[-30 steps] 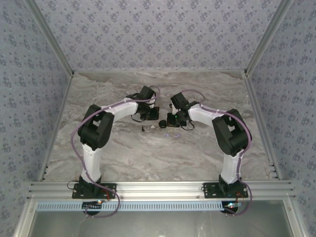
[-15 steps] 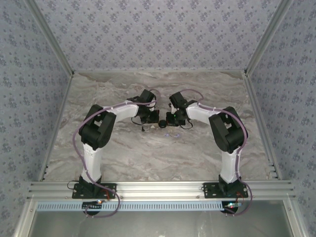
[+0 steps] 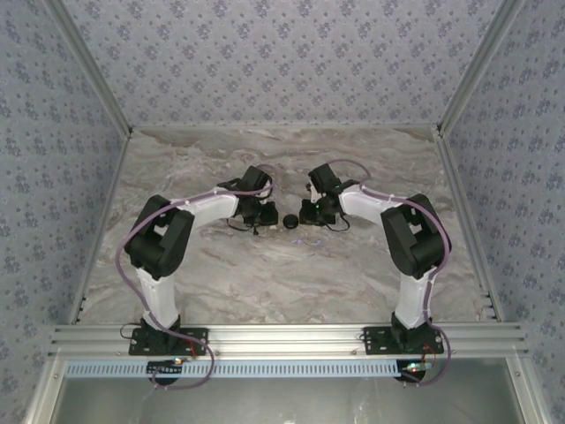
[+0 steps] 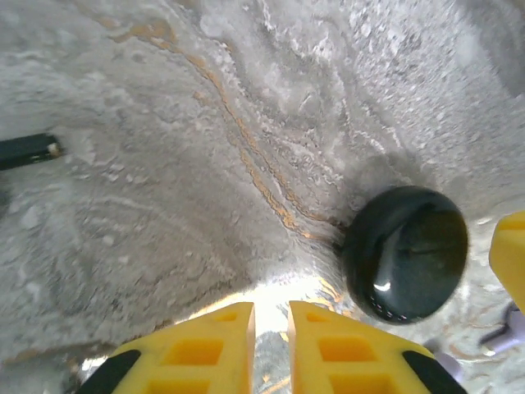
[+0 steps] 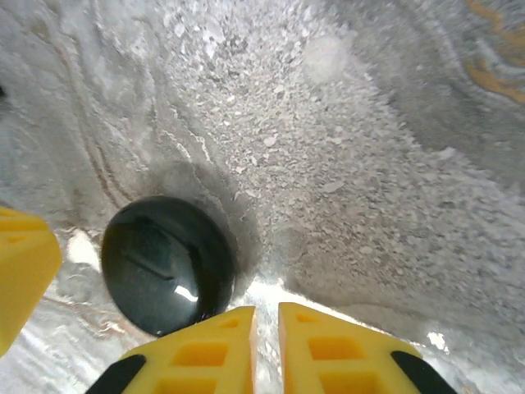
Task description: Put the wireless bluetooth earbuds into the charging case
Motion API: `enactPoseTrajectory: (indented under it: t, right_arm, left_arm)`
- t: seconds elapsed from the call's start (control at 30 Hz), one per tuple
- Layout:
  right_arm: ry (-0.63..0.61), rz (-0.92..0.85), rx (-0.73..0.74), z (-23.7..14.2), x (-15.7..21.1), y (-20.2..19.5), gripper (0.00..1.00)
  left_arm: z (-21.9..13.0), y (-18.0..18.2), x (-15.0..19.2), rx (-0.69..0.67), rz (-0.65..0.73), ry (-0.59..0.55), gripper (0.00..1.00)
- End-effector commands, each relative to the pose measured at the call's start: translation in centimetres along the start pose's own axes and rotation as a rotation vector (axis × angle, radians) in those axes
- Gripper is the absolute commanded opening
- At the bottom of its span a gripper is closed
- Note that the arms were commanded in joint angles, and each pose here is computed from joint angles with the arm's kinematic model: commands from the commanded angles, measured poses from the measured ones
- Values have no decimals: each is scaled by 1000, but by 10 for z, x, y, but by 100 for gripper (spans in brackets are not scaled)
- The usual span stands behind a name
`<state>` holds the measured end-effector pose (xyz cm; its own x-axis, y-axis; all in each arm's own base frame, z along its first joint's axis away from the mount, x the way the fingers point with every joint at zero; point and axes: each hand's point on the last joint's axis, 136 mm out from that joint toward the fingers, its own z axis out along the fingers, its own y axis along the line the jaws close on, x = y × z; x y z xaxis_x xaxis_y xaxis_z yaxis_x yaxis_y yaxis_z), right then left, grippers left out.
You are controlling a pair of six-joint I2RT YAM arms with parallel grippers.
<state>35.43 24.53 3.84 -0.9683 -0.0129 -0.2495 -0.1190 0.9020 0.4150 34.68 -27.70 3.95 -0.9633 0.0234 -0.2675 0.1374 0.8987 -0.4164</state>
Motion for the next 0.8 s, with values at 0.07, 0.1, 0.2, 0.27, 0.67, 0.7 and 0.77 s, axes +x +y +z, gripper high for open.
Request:
enactPoseTrajectory:
  t: [0.07, 0.1, 0.2, 0.27, 0.67, 0.7, 0.77]
  right_arm:
    - [-20, 40, -167, -13, -4, 19, 25]
    - [-20, 46, -187, -13, -5, 21, 26]
    - [-17, 66, -238, -10, -6, 28, 30]
    - [-11, 76, -246, -6, -6, 29, 33]
    - [31, 131, -238, 10, 0, 19, 32]
    - [30, 132, -237, 11, 0, 18, 32]
    - [36, 139, -233, 13, 2, 16, 30]
  left_arm:
    - [-20, -17, -19, 138, -55, -85, 26]
    - [-20, -19, -19, 157, -60, -82, 27]
    - [-16, -21, -17, 183, -72, -67, 32]
    - [-13, -21, -16, 192, -78, -57, 36]
    - [1, -21, -11, 212, -97, -22, 44]
    - [2, -21, -9, 214, -99, -17, 44]
    - [4, -22, -8, 223, -102, -12, 45]
